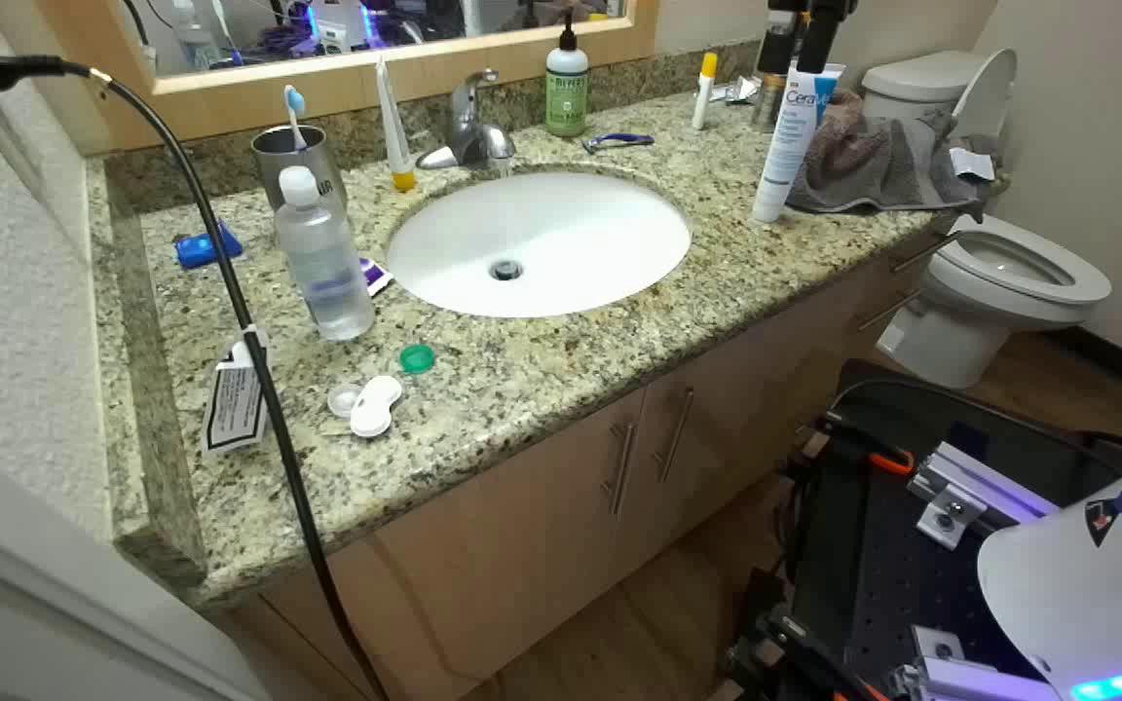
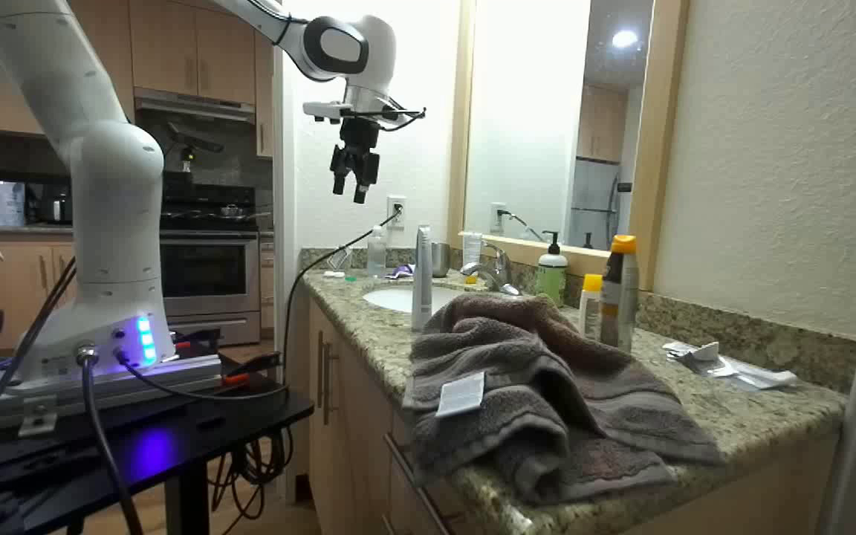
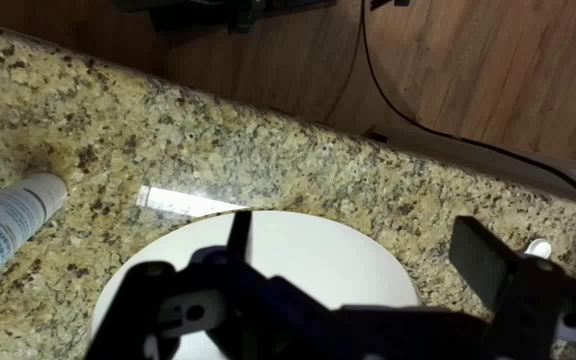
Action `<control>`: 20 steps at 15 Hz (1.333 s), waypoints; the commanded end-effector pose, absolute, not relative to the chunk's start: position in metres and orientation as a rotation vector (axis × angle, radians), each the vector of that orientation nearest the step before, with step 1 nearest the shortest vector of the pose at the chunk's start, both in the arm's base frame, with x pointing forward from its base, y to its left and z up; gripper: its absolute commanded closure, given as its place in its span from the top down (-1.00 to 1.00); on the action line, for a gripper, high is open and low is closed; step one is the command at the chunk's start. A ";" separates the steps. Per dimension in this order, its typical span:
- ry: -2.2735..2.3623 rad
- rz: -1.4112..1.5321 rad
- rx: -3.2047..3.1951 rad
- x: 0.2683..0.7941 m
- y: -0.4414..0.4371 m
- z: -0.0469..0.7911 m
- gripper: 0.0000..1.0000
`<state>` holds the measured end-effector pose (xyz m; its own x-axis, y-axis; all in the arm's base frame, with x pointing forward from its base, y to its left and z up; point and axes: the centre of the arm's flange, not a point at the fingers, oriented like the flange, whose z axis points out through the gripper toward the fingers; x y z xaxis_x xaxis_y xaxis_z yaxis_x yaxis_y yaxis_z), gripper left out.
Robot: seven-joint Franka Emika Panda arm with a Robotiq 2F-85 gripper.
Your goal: Close the tap
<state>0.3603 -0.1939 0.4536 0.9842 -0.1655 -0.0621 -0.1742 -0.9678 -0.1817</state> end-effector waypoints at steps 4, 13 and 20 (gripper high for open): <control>0.247 0.101 -2.941 0.377 -0.198 0.449 1.00; 0.355 -0.070 -3.344 0.571 -0.202 0.471 1.00; 0.346 -0.046 -3.440 0.590 -0.190 0.442 1.00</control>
<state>0.5899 -0.1902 0.4419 0.9801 -0.1901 0.0573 -0.1985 -0.9310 0.3062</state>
